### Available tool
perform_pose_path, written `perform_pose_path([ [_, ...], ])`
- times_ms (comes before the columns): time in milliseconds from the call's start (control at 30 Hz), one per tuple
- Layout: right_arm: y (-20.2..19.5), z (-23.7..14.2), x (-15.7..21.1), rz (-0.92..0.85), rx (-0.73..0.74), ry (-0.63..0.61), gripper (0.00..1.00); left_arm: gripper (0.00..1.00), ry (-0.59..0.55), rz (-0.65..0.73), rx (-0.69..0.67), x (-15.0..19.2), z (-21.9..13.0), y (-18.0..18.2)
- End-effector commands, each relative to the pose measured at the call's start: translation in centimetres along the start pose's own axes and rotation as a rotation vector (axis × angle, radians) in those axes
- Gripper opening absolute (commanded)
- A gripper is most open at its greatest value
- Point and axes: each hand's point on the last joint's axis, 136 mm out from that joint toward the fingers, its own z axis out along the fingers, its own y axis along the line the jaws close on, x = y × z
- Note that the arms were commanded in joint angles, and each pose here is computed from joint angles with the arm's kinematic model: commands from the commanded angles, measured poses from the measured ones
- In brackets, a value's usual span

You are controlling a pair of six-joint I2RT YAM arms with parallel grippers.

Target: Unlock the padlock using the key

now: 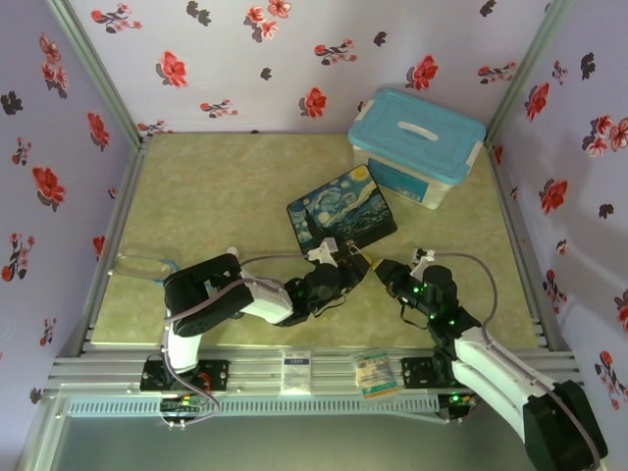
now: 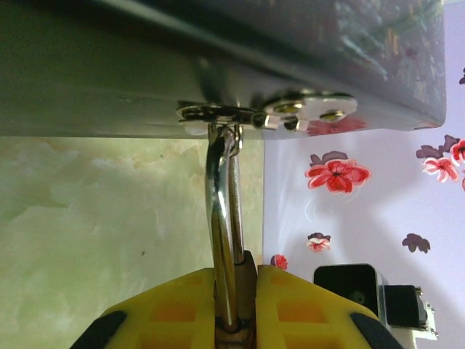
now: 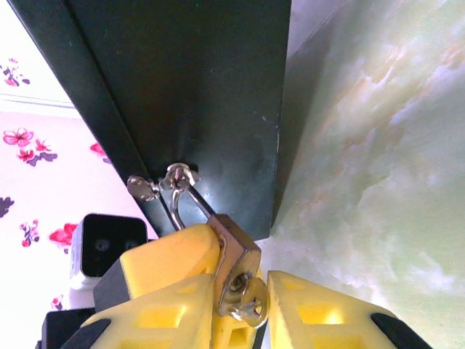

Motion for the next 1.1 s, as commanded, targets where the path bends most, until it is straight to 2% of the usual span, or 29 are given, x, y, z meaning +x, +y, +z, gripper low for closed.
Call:
perform_pose_path([
  [0, 0.5, -0.1, -0.8, 0.038, -0.019, -0.045, 0.29, 0.00, 0.049, 0.012, -0.002, 1.4, -0.4, 0.4],
  [267, 1.1, 0.6, -0.8, 0.049, -0.036, -0.028, 0.28, 0.00, 0.052, 0.014, -0.007, 1.6, -0.3, 0.8],
  [433, -1.2, 0.5, -0.3, 0.035, 0.066, -0.009, 0.26, 0.00, 0.031, 0.065, -0.076, 0.8, -0.9, 2.3],
  [733, -2.8, -0.4, 0.4, -0.006, 0.138, 0.011, 0.27, 0.00, 0.029, 0.032, -0.078, 0.6, -1.0, 3.7],
  [867, -2.9, -0.9, 1.6, -0.156, 0.166, 0.098, 0.32, 0.00, 0.065, 0.064, -0.115, 1.2, -1.1, 4.5],
  [1033, -5.2, -2.5, 1.6, -0.382, 0.342, 0.156, 0.32, 0.00, 0.122, 0.076, -0.177, 1.5, -1.2, 7.0],
  [1067, -4.7, -2.4, 1.7, -0.400, 0.321, 0.166, 0.31, 0.00, 0.125, 0.069, -0.182, 1.4, -1.2, 7.5],
])
